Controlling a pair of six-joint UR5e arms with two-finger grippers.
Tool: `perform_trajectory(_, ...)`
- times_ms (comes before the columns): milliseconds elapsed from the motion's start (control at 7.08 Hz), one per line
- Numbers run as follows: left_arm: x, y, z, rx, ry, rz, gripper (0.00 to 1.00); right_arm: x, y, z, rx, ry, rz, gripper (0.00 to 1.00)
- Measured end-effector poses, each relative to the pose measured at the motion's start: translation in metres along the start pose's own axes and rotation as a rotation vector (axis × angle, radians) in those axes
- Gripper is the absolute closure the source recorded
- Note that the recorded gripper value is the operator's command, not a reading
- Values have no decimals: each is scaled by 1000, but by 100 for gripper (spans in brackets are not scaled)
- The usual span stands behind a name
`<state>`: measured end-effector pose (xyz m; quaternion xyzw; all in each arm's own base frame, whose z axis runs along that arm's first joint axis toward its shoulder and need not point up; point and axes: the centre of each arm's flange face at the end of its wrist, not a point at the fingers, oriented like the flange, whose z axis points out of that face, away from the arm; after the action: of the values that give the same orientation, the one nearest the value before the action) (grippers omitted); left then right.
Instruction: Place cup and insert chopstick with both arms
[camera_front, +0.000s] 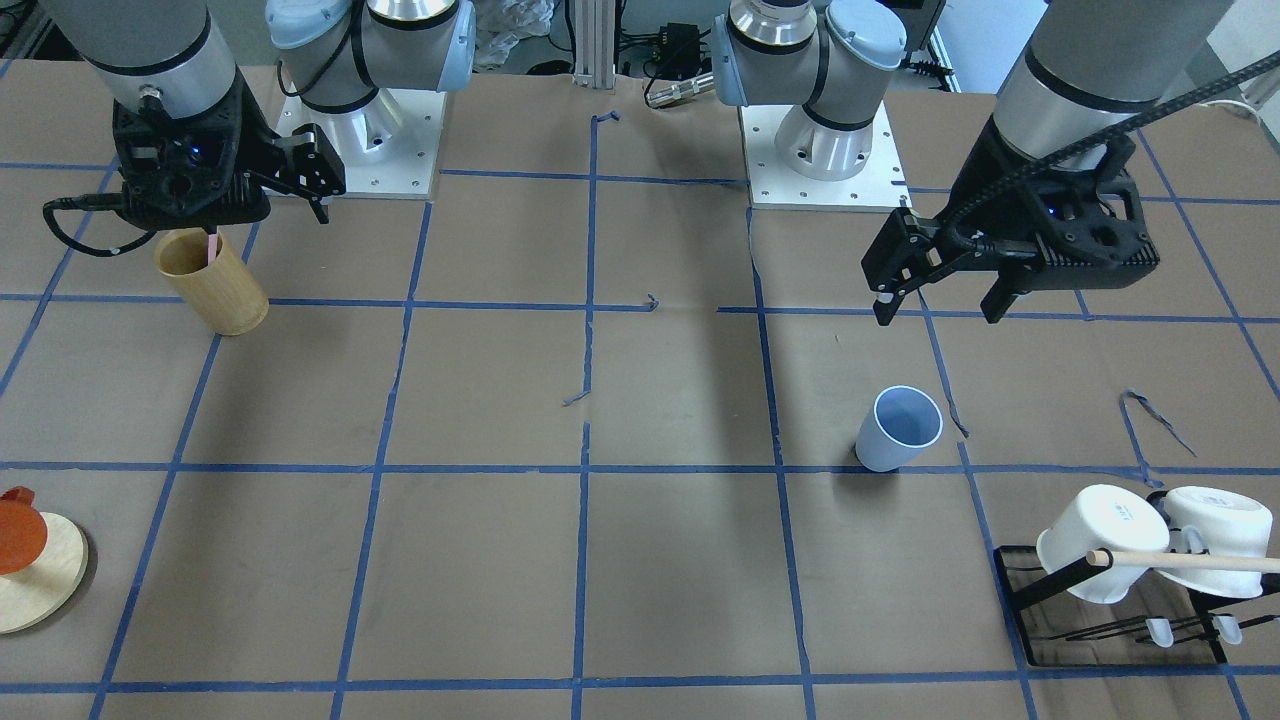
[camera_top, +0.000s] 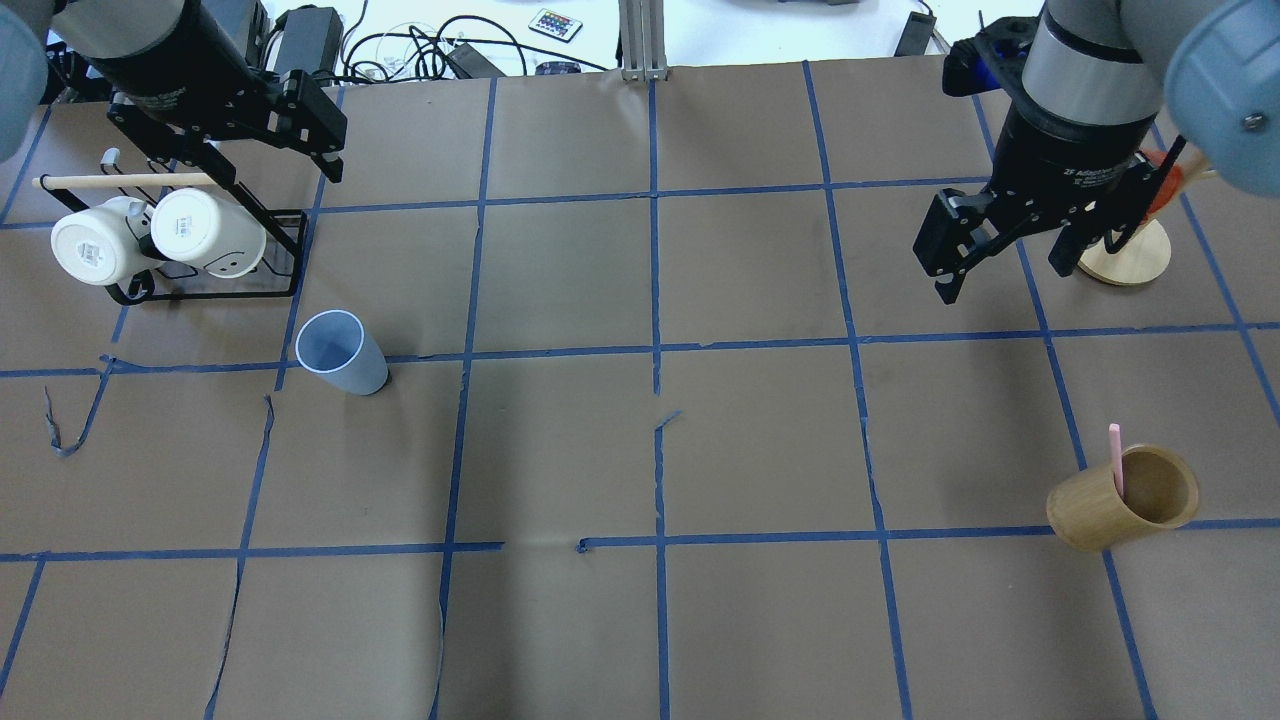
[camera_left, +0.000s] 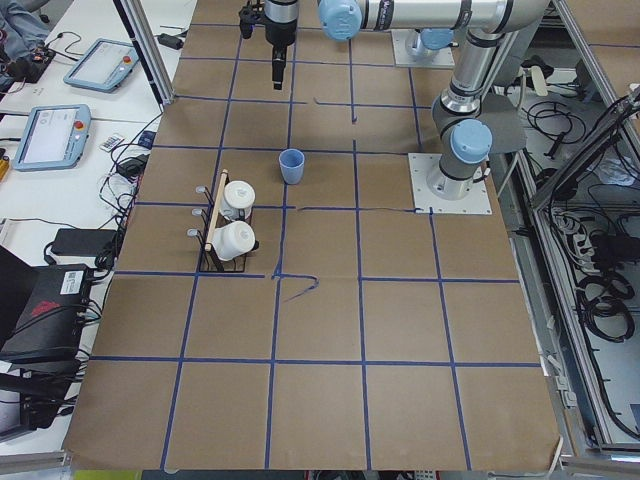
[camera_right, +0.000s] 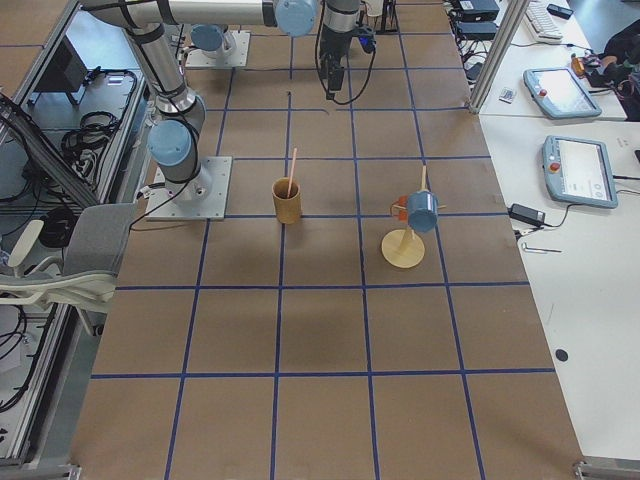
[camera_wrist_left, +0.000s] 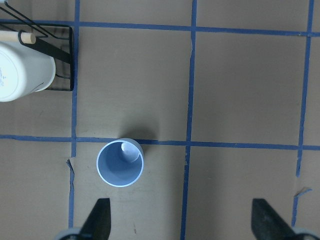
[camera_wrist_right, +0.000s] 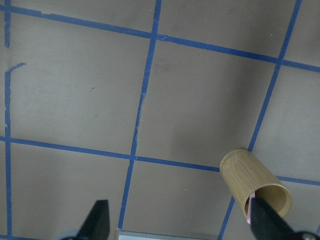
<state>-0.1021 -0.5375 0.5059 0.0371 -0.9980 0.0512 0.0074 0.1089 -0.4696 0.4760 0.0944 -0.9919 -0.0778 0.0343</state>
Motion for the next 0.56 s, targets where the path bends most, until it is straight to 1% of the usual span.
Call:
perform_trajectory(282, 17, 6, 3, -6, -12, 14, 0, 0, 1, 6, -14, 1, -1, 0)
perform_trajectory(565, 23, 11, 2, -13, -9, 31, 0, 0, 1, 11, -26, 3, -1, 0)
